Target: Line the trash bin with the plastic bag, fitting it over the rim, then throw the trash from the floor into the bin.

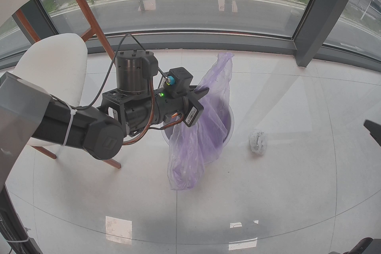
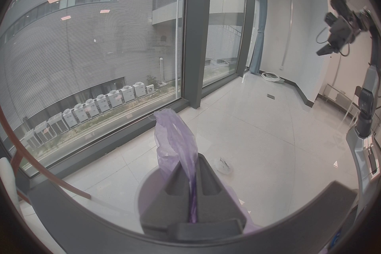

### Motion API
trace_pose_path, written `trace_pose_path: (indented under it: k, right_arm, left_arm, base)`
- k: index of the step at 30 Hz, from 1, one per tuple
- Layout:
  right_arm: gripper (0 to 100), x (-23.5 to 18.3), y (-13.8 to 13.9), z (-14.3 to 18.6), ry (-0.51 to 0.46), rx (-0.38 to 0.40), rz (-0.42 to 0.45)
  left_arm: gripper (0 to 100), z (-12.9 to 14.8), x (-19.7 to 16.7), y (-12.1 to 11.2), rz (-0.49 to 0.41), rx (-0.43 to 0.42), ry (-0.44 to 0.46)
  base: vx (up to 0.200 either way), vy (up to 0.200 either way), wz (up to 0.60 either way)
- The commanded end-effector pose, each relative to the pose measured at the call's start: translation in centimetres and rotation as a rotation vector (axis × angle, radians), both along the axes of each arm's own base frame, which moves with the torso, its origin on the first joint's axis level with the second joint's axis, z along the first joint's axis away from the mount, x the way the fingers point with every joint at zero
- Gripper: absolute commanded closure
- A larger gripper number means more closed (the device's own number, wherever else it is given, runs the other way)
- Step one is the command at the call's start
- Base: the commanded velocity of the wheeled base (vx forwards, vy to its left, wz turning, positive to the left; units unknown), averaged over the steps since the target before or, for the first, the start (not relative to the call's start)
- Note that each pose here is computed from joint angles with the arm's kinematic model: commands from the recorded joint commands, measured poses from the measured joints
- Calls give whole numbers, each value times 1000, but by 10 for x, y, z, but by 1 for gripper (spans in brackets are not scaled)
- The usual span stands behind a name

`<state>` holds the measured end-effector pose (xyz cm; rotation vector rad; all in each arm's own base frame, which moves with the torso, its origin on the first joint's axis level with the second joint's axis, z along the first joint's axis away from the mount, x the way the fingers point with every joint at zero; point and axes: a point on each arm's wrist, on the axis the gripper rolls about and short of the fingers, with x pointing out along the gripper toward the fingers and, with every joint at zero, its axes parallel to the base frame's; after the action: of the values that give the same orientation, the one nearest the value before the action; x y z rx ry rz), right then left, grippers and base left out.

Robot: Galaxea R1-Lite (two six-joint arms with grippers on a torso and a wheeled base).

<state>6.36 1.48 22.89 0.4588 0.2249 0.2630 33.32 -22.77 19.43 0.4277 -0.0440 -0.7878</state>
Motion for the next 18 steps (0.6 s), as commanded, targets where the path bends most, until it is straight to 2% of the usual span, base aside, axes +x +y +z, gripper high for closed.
trace_pose_path:
  k: [1,6,9,18]
  right_arm:
    - [0,152,70,13,394,202,168]
    - [0,179,99,7,482,273,189]
    - [0,195,113,-2,533,285,189]
    - [0,228,129,-3,523,289,190]
  left_arm:
    - [100,-14,-25,2,-31,48,22]
    - [100,-14,-28,-3,-22,49,18]
    - [100,-16,-28,-5,-17,45,12]
    - [100,-15,-30,-8,-6,37,14]
  base:
    - [0,0,0]
    - [0,0,0]
    - [0,0,0]
    - [0,0,0]
